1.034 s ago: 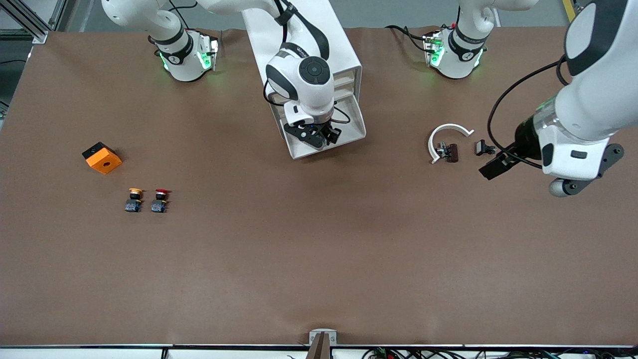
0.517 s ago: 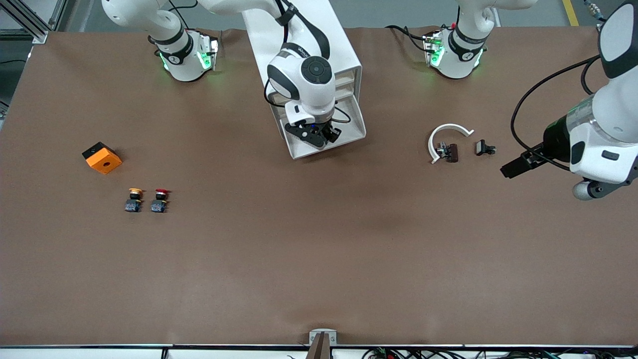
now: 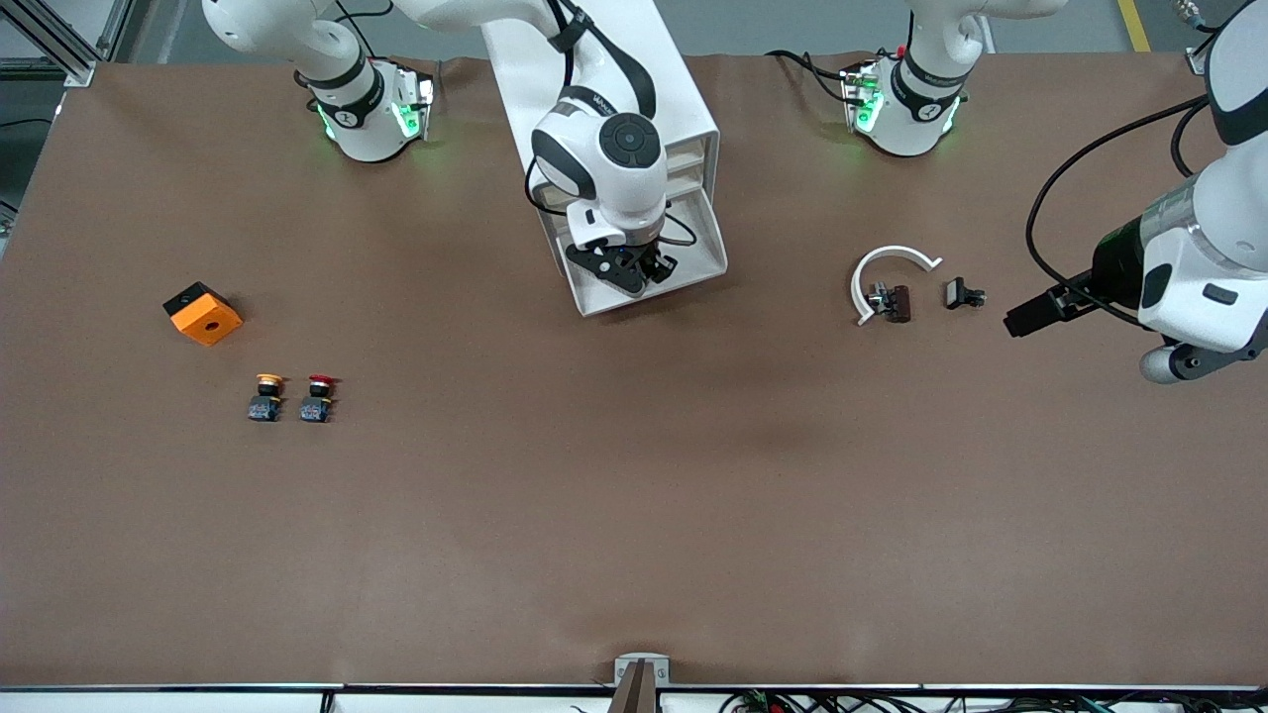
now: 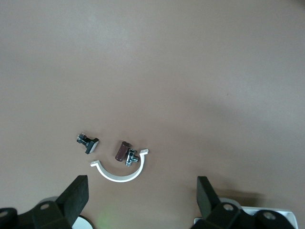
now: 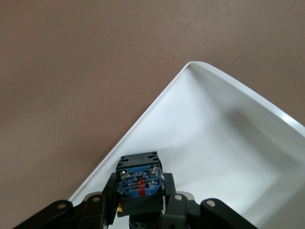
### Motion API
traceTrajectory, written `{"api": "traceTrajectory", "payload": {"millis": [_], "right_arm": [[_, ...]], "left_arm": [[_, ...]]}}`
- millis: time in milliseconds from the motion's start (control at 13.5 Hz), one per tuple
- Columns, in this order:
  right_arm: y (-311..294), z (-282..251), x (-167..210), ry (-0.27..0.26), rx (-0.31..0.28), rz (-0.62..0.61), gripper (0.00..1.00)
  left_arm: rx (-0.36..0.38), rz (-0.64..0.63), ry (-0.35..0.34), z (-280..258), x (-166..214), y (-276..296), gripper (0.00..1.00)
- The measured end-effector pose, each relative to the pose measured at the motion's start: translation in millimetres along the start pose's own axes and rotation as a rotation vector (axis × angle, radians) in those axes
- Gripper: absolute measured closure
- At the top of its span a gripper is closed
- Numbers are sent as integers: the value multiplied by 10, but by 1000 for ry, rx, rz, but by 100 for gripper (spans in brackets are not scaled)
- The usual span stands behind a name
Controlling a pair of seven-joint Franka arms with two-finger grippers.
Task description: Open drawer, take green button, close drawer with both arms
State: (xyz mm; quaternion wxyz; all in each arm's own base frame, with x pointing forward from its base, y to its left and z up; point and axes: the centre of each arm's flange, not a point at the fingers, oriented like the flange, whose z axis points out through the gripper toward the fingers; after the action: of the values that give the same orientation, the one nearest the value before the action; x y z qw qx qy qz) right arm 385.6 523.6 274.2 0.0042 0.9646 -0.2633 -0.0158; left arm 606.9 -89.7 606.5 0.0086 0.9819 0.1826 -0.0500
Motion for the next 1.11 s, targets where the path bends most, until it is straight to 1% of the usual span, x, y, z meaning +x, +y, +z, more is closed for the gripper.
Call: {"api": "traceTrajectory", "payload": {"millis": [295,443,517,665,812,886,1108], "right_arm": [[-26,-33,-22,1,8,-3,59],[-92,-144,18,6,32,2,59],[-135,-233,65,9,42,8,59],[-182,-407,205,11,31,28,59],[-179,-608,452,9,11,25,59],[-145,-717,655,8,8,9,59],[137,-947,1469,1,-9,-50,59]], "left_arm": [[-33,119,44,37,7,-440,0],[-35,139,50,75,-50,-603,0],[-36,147,50,78,-93,-616,0],[-34,168,53,60,-219,-537,0],[-32,179,63,-5,-373,-522,0],[-32,178,68,-36,-433,-546,0],[-30,177,77,-86,-541,-592,0]]}}
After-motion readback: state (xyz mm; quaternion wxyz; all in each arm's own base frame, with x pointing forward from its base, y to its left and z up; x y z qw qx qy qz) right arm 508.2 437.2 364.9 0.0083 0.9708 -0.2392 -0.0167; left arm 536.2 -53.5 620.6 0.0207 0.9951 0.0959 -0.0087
